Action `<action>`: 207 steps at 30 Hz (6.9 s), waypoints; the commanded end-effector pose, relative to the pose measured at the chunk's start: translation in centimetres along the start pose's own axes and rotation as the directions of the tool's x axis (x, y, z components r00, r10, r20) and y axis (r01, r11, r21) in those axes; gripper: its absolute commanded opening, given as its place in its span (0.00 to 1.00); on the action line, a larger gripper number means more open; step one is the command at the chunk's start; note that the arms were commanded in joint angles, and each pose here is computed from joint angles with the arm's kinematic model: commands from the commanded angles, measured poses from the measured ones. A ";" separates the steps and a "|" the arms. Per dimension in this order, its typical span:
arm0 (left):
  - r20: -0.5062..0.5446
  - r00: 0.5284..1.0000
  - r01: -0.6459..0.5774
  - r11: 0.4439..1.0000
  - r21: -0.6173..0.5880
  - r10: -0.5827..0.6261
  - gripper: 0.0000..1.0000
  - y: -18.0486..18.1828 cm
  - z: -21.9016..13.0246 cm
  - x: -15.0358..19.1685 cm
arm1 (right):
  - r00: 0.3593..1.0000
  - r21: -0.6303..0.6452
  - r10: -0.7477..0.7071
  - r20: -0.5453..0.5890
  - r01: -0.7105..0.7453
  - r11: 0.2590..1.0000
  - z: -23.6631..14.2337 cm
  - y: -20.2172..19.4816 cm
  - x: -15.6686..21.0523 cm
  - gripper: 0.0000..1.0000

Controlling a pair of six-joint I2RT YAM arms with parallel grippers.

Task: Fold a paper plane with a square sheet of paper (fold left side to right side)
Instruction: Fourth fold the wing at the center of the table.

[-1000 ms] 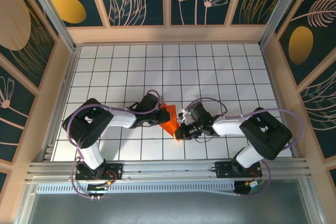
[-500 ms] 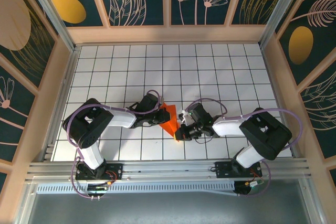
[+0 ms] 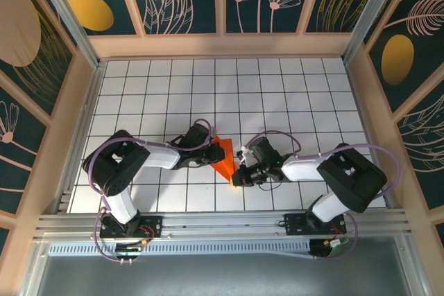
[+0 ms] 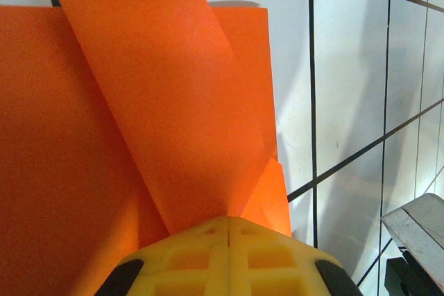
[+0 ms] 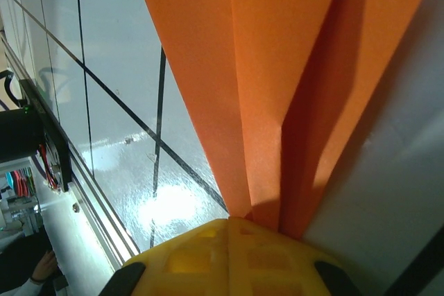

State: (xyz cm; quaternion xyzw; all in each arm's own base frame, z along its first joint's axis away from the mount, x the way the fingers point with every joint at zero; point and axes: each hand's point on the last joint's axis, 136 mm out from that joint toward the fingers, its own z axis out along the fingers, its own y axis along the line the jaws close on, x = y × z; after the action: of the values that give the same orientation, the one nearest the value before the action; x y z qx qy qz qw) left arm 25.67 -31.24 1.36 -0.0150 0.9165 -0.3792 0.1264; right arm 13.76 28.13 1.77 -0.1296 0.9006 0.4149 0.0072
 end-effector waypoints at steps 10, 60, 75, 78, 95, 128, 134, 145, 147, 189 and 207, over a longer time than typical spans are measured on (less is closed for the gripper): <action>-0.027 0.999 0.028 0.993 -0.115 -0.031 0.00 3.0 0.6 1.1 | 0.999 0.047 0.035 -0.026 -0.033 0.998 -0.4 -1.4 2.2 0.00; -0.020 0.999 0.023 0.994 -0.105 -0.025 0.00 2.4 0.4 0.7 | 0.994 0.162 0.005 0.106 -0.023 0.987 -0.6 -1.8 -3.4 0.00; 0.030 1.000 0.002 0.999 -0.048 0.000 0.02 -0.1 -0.5 -1.0 | 0.996 0.263 0.060 0.071 -0.076 0.962 -0.1 -4.6 -1.9 0.00; 0.054 0.999 -0.007 1.000 -0.012 0.007 0.02 -1.4 -0.9 -1.7 | 0.995 0.295 0.075 0.066 -0.091 0.951 -0.1 -5.3 -1.5 0.00; 0.033 0.999 -0.011 0.989 0.147 0.007 0.00 -3.7 -2.0 0.8 | 0.995 0.371 0.088 0.049 -0.100 0.923 0.2 -6.6 -0.7 0.00; 0.090 0.995 0.037 0.998 -0.053 -0.032 0.00 2.3 -0.2 -1.6 | 0.995 0.502 0.100 -0.027 -0.073 0.862 -0.4 -9.3 1.2 0.00; 0.116 0.993 0.039 0.995 -0.094 -0.028 0.00 4.3 -0.5 -4.3 | 0.994 0.497 0.103 -0.034 -0.073 0.865 -0.2 -9.3 1.3 0.00; 0.151 0.989 0.032 0.990 -0.137 -0.011 0.00 5.7 -0.5 -9.0 | 0.993 0.491 0.111 -0.034 -0.080 0.867 -0.2 -9.3 1.5 0.00; 0.162 0.987 0.037 0.989 -0.141 -0.014 0.00 6.0 -0.7 -9.7 | 0.993 0.487 0.110 -0.033 -0.080 0.870 -0.2 -9.2 1.5 0.00; 0.041 0.997 -0.062 0.998 0.017 0.062 0.00 0.4 0.5 -2.0 | 0.998 0.408 0.057 0.012 -0.057 0.911 0.0 -6.9 -0.7 0.00; 0.025 1.000 -0.012 0.999 -0.049 0.013 0.00 3.3 0.5 -0.3 | 0.987 -0.048 -0.039 0.157 0.047 0.998 -2.5 3.3 -5.1 0.00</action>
State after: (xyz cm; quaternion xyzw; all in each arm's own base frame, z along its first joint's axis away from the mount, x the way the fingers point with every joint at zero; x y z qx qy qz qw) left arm 27.34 -31.10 1.60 0.0057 0.9019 -0.4010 0.1604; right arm 19.20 28.73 6.47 -0.1129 0.8998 0.4074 0.1074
